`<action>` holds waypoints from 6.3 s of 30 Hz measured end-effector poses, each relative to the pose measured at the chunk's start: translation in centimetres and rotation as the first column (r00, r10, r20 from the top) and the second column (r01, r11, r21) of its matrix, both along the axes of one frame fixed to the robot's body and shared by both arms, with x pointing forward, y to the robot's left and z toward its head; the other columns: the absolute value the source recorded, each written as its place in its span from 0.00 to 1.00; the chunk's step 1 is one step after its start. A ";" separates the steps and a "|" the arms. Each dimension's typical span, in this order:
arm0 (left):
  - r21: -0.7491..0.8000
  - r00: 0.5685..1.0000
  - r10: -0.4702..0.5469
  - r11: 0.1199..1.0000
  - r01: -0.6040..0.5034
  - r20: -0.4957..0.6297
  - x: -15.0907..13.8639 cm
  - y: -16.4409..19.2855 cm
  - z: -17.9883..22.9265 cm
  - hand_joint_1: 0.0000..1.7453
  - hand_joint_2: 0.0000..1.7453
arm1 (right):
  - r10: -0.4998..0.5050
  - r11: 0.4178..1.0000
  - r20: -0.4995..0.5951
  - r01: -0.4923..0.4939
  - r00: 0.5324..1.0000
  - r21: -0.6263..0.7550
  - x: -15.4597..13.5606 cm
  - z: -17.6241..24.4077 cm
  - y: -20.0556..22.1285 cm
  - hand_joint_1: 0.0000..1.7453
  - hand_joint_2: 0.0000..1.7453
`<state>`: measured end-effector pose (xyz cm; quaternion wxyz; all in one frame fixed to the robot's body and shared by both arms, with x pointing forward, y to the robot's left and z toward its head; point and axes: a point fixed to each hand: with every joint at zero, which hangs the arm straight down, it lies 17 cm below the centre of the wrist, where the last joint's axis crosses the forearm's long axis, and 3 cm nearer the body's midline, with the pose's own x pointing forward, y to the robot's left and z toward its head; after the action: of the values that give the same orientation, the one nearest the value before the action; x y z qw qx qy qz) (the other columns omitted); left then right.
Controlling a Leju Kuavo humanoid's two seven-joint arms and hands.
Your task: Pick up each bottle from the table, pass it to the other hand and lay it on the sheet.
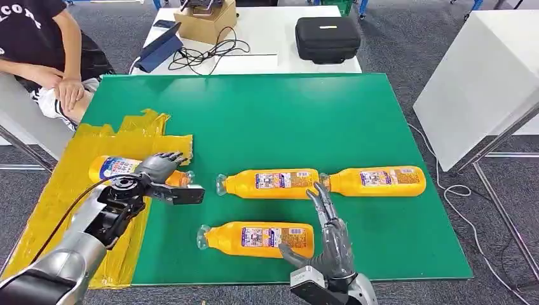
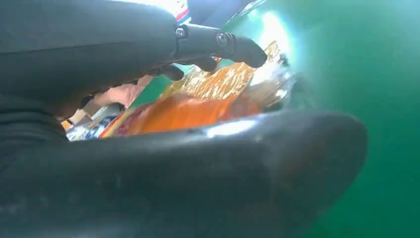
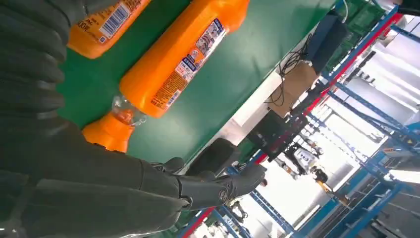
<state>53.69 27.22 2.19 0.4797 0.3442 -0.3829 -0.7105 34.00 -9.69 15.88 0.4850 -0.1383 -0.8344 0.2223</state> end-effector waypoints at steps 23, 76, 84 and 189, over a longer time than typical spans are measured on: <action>-0.032 0.997 -0.071 0.997 0.072 0.020 1.3 -2.4 2.0 0.00 0.00 | -0.027 1.000 -0.008 0.027 1.000 -0.008 0.4 -0.2 -0.6 0.00 1.00; -0.960 0.935 -0.283 -0.236 0.148 0.214 -16.9 -21.6 16.0 0.00 1.00 | -0.063 0.720 -0.133 -0.048 0.989 -0.692 1.3 -9.6 3.3 0.00 1.00; -0.959 0.937 -0.287 -0.253 0.127 0.200 -17.3 -21.8 15.9 0.00 1.00 | -0.050 0.721 -0.244 -0.135 0.968 -0.680 1.7 -12.3 3.7 0.00 1.00; -0.804 0.968 -0.130 -0.539 -0.251 -0.215 -16.6 -17.5 11.7 0.00 1.00 | 0.002 1.000 0.090 -0.005 0.996 0.023 0.8 -0.5 3.6 1.00 1.00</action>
<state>37.12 9.77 13.89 0.6131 -0.3114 -0.7260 -0.0035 34.84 -6.06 15.41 0.4481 -0.1411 -0.8582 0.2070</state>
